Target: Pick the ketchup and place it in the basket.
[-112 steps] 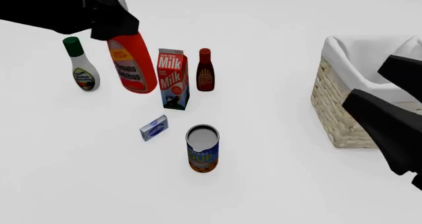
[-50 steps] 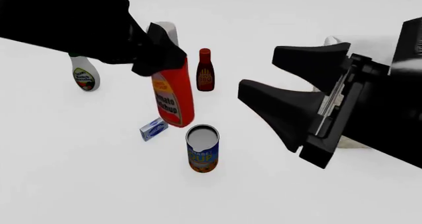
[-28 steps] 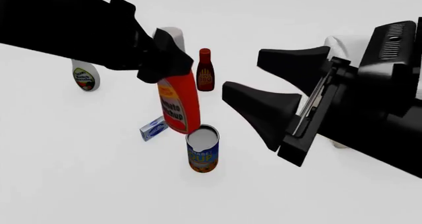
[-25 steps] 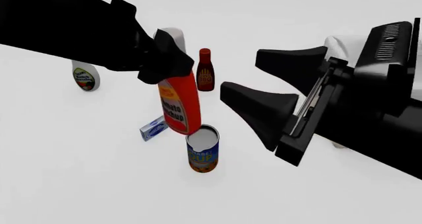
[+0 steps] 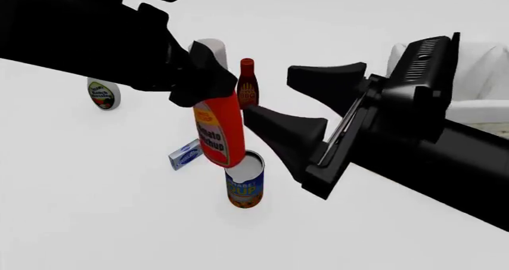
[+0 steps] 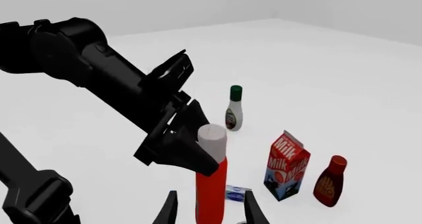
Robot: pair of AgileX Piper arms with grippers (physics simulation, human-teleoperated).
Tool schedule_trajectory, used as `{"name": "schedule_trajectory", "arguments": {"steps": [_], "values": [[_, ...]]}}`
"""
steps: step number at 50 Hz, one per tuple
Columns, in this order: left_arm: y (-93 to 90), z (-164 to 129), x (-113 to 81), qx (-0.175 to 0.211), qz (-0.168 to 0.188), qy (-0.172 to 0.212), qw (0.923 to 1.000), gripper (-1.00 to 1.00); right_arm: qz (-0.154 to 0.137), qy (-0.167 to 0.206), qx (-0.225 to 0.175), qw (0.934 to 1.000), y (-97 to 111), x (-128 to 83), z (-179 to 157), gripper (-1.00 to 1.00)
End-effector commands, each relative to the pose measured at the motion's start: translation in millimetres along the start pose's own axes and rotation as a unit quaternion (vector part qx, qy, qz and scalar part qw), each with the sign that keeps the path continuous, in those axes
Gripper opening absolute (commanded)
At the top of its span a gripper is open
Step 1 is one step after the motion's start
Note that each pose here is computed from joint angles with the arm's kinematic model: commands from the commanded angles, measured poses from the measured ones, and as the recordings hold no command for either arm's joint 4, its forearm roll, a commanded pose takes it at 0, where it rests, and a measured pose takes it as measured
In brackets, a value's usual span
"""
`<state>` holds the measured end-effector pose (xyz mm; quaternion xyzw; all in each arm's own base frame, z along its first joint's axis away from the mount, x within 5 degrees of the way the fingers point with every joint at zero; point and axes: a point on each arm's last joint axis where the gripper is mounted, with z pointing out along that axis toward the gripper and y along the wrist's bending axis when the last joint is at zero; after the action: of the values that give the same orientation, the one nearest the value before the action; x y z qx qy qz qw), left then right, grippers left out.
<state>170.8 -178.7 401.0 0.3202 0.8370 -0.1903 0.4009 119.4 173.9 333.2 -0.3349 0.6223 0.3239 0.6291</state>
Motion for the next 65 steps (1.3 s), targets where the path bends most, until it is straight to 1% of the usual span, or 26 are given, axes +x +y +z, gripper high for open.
{"name": "schedule_trajectory", "arguments": {"steps": [1,17,40,50,51,53,54,65], "values": [[0.5,-2.8,-2.0,-0.001,0.009,-0.004,1.0000,-1.00,0.002,0.003,-0.002,1.0000,1.2,7.3,9.0,1.00],[-4.8,-6.3,-3.2,0.008,0.008,-0.004,0.9999,-1.00,-0.001,0.008,0.000,1.0000,0.3,12.9,22.0,1.00],[-10.3,-7.7,-5.3,0.016,0.003,-0.003,0.9999,-1.00,0.004,0.006,-0.004,1.0000,2.3,10.0,36.1,1.00],[-14.0,-10.1,-6.9,0.022,0.003,-0.003,0.9997,-1.00,0.005,0.010,-0.008,0.9999,4.3,15.1,42.8,1.00],[-13.7,-11.0,-7.4,0.022,0.004,-0.004,0.9998,-1.00,0.010,0.009,-0.009,0.9999,4.7,15.2,43.3,1.00],[-14.6,-11.4,-7.2,0.023,0.003,-0.004,0.9997,-1.00,0.007,0.010,-0.009,0.9999,5.0,16.6,44.4,1.00],[-14.1,-11.4,-7.1,0.022,0.004,-0.004,0.9997,-1.00,0.013,0.009,-0.009,0.9998,4.9,16.8,44.8,1.00],[-14.8,-15.4,-10.0,0.024,0.002,-0.006,0.9997,-1.00,0.019,0.013,-0.008,0.9997,4.6,26.4,51.4,1.00]]}}
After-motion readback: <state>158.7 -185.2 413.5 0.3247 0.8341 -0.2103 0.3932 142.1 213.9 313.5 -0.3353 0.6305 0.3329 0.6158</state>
